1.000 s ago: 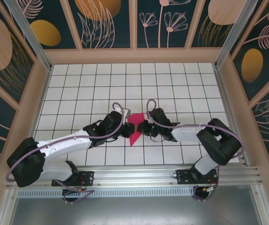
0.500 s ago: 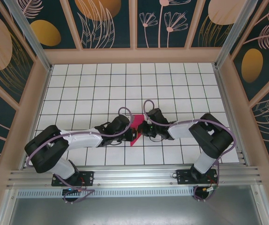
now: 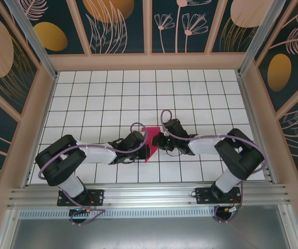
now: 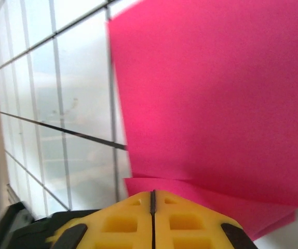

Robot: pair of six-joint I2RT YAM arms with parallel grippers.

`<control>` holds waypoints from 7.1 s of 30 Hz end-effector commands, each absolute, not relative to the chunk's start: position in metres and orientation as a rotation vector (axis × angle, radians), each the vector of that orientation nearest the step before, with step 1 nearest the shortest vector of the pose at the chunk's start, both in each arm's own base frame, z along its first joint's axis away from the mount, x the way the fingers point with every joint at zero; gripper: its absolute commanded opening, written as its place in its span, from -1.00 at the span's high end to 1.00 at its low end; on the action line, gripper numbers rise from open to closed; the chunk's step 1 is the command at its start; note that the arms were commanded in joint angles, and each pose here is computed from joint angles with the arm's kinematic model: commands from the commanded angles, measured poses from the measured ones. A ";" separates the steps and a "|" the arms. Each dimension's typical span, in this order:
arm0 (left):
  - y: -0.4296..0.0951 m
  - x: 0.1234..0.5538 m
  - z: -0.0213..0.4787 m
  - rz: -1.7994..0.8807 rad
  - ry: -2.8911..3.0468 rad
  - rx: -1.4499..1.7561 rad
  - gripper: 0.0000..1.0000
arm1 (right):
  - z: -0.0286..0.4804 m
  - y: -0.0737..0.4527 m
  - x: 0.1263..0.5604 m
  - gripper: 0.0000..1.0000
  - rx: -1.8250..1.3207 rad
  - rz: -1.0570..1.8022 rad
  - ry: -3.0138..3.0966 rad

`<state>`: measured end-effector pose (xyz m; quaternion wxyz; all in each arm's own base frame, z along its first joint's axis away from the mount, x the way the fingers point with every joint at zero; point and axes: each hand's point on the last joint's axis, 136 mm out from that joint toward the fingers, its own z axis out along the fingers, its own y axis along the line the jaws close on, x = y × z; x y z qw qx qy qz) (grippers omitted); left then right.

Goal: Fold a paper plane with a square sheet of paper (pick it up from the middle)
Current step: Third fold the triangle at the center of the table.

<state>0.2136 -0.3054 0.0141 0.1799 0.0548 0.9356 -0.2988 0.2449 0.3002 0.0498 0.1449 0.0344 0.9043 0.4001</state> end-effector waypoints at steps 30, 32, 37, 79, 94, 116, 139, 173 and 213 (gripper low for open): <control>-0.267 0.193 -0.027 -0.611 2.779 0.200 1.00 | 0.003 0.257 0.255 0.85 0.243 1.054 2.671; -0.266 0.193 -0.028 -0.606 2.780 0.201 1.00 | 0.000 0.251 0.260 0.85 0.267 1.030 2.674; -0.267 0.193 -0.027 -0.613 2.778 0.205 1.00 | -0.005 0.237 0.266 0.85 0.310 1.018 2.663; -0.339 0.201 0.079 -1.125 2.541 0.328 0.79 | -0.010 0.278 0.242 0.87 0.116 1.037 2.760; -0.326 0.189 0.023 -1.056 2.701 0.248 0.87 | -0.020 0.274 0.241 0.87 0.121 0.968 2.794; -0.321 0.198 0.041 -1.041 2.623 0.237 0.84 | -0.027 0.266 0.239 0.87 0.121 0.906 2.817; -0.294 0.203 0.006 -0.767 2.704 0.256 0.94 | 0.047 0.316 0.238 0.71 -0.124 1.143 2.644; -0.278 0.177 -0.003 -0.798 2.775 0.281 0.93 | -0.023 0.285 0.233 0.87 -0.038 0.817 2.849; -0.242 0.157 -0.006 -0.970 2.890 0.080 0.89 | -0.029 0.283 0.234 0.87 -0.047 0.791 2.862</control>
